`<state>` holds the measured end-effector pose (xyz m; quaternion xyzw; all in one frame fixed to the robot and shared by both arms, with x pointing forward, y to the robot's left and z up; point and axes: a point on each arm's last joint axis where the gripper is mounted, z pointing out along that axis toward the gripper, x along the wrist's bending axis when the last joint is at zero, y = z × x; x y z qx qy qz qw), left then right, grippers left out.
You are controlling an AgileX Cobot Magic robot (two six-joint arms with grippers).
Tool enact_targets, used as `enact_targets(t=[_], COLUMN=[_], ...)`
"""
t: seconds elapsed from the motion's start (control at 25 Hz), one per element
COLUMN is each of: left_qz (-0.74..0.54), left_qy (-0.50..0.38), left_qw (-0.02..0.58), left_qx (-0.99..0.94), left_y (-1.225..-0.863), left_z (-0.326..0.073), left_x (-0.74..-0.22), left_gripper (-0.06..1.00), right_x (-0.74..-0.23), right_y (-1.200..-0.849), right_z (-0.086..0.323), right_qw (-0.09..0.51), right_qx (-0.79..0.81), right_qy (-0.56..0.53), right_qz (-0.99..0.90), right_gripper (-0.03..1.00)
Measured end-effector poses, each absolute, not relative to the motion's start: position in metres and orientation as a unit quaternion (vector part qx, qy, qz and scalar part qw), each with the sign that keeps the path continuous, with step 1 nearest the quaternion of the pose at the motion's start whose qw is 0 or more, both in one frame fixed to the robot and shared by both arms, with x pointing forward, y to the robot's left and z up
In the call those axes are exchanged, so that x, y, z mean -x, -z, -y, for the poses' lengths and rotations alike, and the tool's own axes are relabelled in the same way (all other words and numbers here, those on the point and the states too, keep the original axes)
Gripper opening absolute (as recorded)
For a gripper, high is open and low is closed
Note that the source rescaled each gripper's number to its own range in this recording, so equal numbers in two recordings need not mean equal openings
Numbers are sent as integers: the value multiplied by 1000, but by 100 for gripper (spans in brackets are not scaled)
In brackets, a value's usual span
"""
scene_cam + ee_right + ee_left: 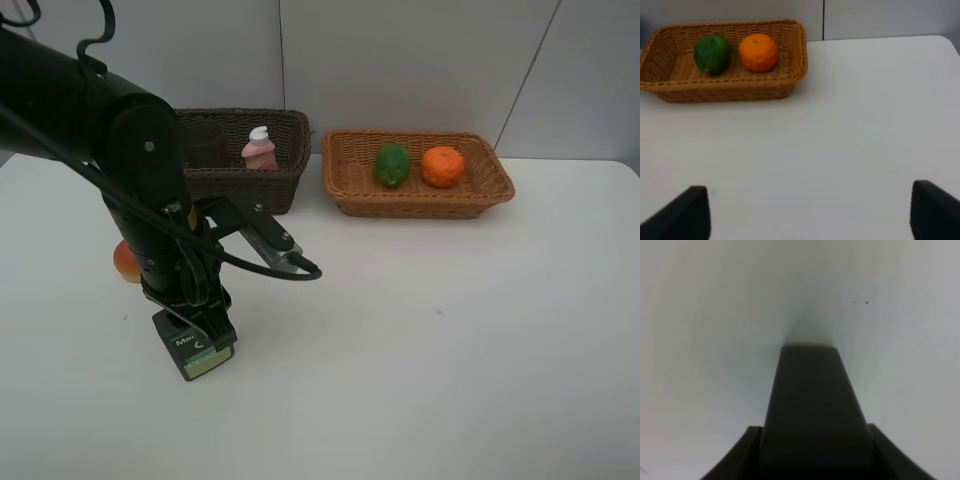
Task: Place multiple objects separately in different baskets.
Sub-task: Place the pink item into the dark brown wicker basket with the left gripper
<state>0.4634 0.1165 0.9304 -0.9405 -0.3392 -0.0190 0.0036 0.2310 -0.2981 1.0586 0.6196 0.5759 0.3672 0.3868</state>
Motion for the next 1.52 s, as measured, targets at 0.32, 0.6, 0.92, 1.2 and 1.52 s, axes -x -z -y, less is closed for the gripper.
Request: enact_targets(t=[0.32, 0.6, 0.92, 1.2, 1.52], left_qz=[352, 354, 354, 355, 393], left_qy=[19, 19, 19, 19, 28], left_qw=[3, 3, 2, 1, -15], left_qx=[936, 935, 935, 935, 919], left_y=[-930, -930, -930, -930, -950], left_z=[-117, -116, -116, -116, -117], left_x=[-463, -463, -464, -464, -463], left_gripper=[48, 48, 48, 48, 48], right_x=[-231, -231, -231, -231, -231], right_y=[-1059, -1059, -1059, -1059, -1059], right_z=[298, 298, 298, 298, 298], right_qw=[387, 387, 387, 387, 387], right_qx=[-620, -620, -620, -620, -620], right_qy=[-367, -367, -367, -367, -367], right_qz=[-576, -576, -576, -576, -576], right_gripper=[72, 72, 72, 72, 72])
